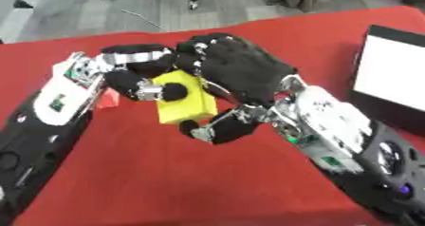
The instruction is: Pick up the objects with one hand, pass them to the other hand, and then place them into the box on the other side of the table.
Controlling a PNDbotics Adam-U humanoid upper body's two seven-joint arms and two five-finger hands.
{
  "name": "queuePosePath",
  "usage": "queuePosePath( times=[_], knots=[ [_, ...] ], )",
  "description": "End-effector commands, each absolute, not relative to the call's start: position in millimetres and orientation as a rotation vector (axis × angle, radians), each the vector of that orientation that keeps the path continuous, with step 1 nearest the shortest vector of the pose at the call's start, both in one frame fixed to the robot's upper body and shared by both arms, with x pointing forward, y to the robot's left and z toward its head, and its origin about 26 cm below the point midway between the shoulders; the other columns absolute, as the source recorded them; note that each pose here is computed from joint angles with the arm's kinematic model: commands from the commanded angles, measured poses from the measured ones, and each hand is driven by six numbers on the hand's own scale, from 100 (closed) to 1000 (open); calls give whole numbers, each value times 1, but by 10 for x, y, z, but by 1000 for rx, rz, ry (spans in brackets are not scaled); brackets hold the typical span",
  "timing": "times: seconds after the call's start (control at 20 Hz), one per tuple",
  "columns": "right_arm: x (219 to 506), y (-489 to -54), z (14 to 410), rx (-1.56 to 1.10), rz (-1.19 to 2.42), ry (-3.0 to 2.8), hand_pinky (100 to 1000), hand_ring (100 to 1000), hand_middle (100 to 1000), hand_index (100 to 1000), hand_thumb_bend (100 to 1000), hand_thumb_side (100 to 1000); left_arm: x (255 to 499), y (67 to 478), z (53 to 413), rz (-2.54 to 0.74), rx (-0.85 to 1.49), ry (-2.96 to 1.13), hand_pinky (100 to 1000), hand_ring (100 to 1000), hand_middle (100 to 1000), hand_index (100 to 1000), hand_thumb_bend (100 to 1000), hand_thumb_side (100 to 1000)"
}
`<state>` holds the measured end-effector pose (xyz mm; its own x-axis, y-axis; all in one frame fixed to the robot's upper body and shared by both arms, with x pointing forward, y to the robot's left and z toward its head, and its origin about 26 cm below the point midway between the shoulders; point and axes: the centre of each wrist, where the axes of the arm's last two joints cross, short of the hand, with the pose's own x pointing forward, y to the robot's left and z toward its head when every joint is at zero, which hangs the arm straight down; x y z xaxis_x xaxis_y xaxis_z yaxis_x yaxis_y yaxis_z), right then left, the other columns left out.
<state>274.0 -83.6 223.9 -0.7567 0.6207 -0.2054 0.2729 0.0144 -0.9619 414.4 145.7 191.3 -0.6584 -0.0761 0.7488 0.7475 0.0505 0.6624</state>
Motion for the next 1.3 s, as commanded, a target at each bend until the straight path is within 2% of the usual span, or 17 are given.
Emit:
queuePosePath(
  times=[0.05, 0.25, 0.35, 0.4, 0.85, 1.15, 1.3],
  knots=[
    [2801, -852, 2224, -959, 1800, -1986, 727, 770, 617, 830, 361, 270, 4125, 1422, 2043, -1714, -678, -1725, 754, 457, 422, 613, 100, 673],
    [2801, -849, 2211, -964, 1769, -2017, 657, 705, 455, 628, 320, 268, 4125, 1432, 2050, -1705, -682, -1728, 755, 459, 425, 622, 100, 678],
    [2799, -852, 2213, -974, 1749, -2035, 594, 652, 361, 522, 285, 265, 4129, 1445, 2051, -1700, -682, -1729, 755, 459, 425, 626, 100, 687],
    [2798, -856, 2220, -985, 1733, -2048, 570, 637, 343, 503, 272, 267, 4132, 1455, 2051, -1696, -681, -1730, 755, 459, 425, 629, 100, 694],
    [2837, -882, 2184, -1041, 1630, -2100, 483, 604, 309, 468, 252, 286, 4130, 1511, 2048, -1670, -708, -1742, 769, 482, 455, 687, 100, 819],
    [2919, -917, 2060, -1048, 1622, -2057, 474, 600, 305, 462, 252, 276, 4103, 1511, 2067, -1655, -754, -1761, 788, 523, 505, 736, 100, 948],
    [2934, -917, 2010, -1040, 1617, -2050, 465, 598, 303, 459, 255, 273, 4103, 1530, 2087, -1636, -771, -1778, 795, 534, 518, 750, 120, 976]
  ],
)
